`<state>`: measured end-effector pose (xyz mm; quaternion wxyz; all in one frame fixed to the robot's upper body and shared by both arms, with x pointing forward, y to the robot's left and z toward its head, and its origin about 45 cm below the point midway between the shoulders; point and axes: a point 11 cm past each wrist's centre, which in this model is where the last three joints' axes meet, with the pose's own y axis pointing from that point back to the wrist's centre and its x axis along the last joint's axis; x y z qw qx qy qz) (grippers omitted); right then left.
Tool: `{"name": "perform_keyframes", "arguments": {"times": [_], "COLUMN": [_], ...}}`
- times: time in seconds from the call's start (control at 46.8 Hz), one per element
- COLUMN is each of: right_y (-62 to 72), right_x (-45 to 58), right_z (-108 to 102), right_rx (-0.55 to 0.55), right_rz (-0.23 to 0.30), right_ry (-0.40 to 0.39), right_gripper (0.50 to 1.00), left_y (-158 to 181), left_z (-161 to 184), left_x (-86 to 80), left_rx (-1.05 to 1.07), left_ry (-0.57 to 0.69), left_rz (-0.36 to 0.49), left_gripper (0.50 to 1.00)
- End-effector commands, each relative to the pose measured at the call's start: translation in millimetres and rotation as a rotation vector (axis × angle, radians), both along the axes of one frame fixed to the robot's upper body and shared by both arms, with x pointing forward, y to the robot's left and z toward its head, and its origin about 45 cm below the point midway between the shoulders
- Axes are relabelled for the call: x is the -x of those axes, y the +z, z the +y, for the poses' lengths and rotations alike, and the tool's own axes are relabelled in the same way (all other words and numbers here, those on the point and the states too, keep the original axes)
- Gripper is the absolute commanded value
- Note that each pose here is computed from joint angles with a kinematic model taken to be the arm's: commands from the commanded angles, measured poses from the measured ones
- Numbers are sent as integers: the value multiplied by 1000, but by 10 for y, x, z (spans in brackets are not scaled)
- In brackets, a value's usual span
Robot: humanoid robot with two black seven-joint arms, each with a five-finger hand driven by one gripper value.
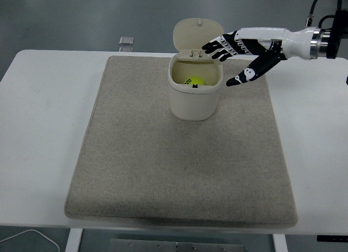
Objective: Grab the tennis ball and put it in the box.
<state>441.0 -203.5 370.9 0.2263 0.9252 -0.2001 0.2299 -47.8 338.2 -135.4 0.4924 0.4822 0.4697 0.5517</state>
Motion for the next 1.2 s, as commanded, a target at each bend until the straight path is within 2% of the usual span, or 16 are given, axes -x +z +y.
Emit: {"name": "perform_keyframes", "arguments": {"times": [0.0,0.128,0.299,0.406,0.62,0.791,0.897,1.004,1.111,1.175], "right_y": [80,134,52,39,-21,-121,-218,-255,-355,-371], "right_x": [18,-9,8,-28,-90,-141,-179,-219,-261,-292], "right_z": [-211,-447,-710,-865,-1020,-1172,-1181,-1104,-1047,-974], "right_rx": [-50,-99,-126,-165,-169,-180,-226,-290,-333,-360], "right_rz": [50,70,114,129,134,150,193,242,268,273], "right_ry": [-33,-102,-173,-227,-282,-339,-377,-397,-448,-461], "right_gripper": [901,901,901,901,901,901,901,901,901,901], "left_y": [0,0,0,0,0,0,0,0,0,0], "left_z": [-1,-1,-1,1,-1,1,1,1,1,1], "left_x": [0,0,0,0,0,0,0,0,0,0], "left_rx": [1,1,1,-1,1,-1,-1,-1,-1,-1], "left_ry": [0,0,0,0,0,0,0,0,0,0], "left_rz": [0,0,0,0,0,0,0,0,0,0], "left_gripper": [992,992,992,992,992,992,992,990,992,992]}}
